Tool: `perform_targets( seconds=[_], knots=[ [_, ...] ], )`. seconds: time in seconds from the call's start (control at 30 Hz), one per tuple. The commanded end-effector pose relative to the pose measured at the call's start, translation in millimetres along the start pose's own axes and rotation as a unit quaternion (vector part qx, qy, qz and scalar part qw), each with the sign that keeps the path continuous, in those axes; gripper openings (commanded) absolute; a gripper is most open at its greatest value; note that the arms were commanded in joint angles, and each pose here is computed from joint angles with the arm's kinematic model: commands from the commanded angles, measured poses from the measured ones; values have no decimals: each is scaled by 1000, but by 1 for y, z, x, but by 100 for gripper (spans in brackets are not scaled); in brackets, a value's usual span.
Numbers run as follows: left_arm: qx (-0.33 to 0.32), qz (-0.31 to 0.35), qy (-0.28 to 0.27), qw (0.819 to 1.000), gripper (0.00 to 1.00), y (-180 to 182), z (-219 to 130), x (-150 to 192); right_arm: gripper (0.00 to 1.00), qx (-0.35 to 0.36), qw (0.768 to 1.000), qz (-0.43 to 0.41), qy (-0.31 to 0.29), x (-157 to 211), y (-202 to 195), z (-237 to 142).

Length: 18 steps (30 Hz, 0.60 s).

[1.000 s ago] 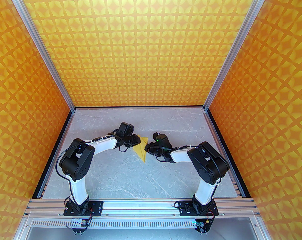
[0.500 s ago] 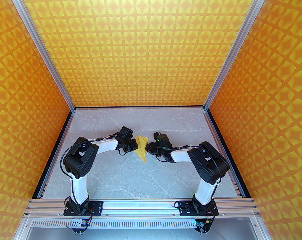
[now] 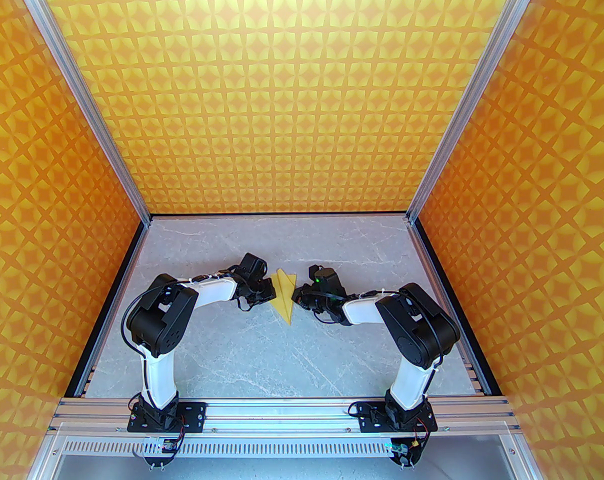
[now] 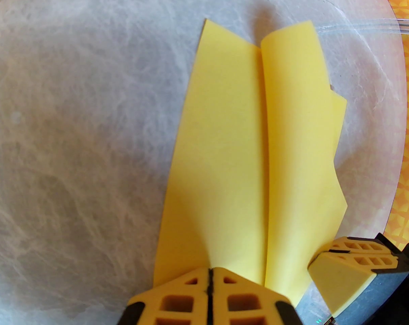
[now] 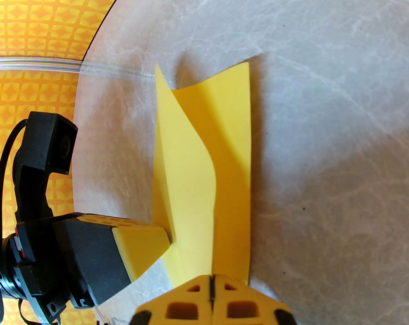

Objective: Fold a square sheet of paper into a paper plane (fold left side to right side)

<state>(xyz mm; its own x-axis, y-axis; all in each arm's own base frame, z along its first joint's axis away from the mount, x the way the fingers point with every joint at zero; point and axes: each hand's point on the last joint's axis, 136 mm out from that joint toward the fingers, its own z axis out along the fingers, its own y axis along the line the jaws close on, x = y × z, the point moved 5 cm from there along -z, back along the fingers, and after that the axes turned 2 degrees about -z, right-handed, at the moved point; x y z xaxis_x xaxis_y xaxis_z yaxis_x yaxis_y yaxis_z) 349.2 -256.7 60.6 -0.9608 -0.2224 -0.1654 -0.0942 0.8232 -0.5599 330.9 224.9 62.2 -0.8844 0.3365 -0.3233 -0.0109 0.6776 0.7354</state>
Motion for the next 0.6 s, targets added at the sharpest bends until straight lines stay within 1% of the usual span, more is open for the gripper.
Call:
perform_targets(
  seconds=[0.0, 0.57],
  knots=[
    [-31, 8, 15, 999, 9, 8, 9, 7, 0, 13, 1000, -2, 6, 2, -11, 4],
    [-33, 15, 19, 999, 9, 8, 10, 9, 0, 16, 1000, -11, 16, -1, -11, 7]
  ],
)
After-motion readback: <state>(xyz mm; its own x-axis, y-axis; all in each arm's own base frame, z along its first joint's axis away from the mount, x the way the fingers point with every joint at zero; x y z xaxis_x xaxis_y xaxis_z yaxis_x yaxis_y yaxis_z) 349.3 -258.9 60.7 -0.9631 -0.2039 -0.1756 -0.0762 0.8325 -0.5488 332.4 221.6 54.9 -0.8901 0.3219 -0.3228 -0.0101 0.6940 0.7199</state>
